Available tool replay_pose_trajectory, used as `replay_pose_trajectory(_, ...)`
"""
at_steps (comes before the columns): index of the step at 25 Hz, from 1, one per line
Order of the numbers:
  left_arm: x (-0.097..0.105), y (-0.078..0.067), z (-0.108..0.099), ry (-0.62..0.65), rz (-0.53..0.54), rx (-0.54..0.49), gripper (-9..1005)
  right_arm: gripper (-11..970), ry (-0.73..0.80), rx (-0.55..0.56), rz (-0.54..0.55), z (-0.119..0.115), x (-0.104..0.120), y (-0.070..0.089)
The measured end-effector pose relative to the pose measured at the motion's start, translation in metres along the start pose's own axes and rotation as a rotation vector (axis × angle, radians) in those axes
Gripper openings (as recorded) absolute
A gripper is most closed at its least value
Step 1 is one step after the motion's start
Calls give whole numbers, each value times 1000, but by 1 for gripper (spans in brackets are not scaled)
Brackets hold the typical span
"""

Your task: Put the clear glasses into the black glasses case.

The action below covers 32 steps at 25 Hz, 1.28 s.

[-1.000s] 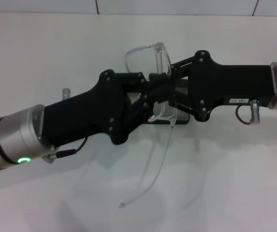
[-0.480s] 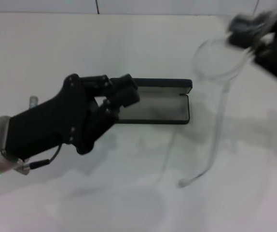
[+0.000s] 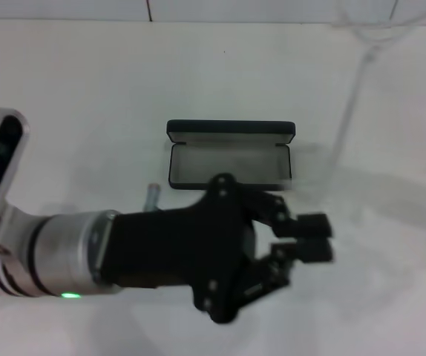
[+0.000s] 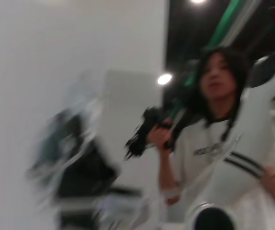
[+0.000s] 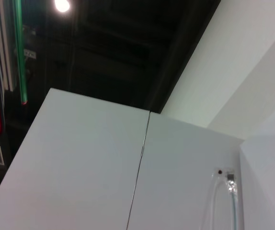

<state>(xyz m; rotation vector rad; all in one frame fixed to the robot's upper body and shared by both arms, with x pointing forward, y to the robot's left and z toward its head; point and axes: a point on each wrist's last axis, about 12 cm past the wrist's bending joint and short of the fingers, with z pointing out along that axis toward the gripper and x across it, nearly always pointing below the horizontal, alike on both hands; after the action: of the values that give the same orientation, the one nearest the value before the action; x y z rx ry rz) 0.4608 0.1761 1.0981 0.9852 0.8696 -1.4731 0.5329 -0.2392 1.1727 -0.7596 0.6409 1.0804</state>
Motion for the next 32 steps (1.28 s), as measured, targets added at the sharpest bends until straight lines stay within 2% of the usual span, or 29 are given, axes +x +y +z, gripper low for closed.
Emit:
replay_pose_trajectory(4, -1, 0, 18, -49, 68, 68, 114, 113, 20, -1, -13, 8, 18, 2)
replay_pose_trajectory(7, -2, 1, 22, -73, 96, 74, 113, 113, 65, -26, -12, 15, 29, 4)
replay_pose_trajectory(14, -6, 2, 18, -131, 152, 0, 112, 112, 168, -56, 0, 19, 47, 11)
replay_pose_trajectory(24, -5, 7, 10, -134, 150, -100, 113, 112, 272, -122, -1, 25, 62, 19)
replay_pose_trajectory(32, -3, 8, 6, -124, 143, -127, 114, 112, 263, -102, -25, 24, 60, 19)
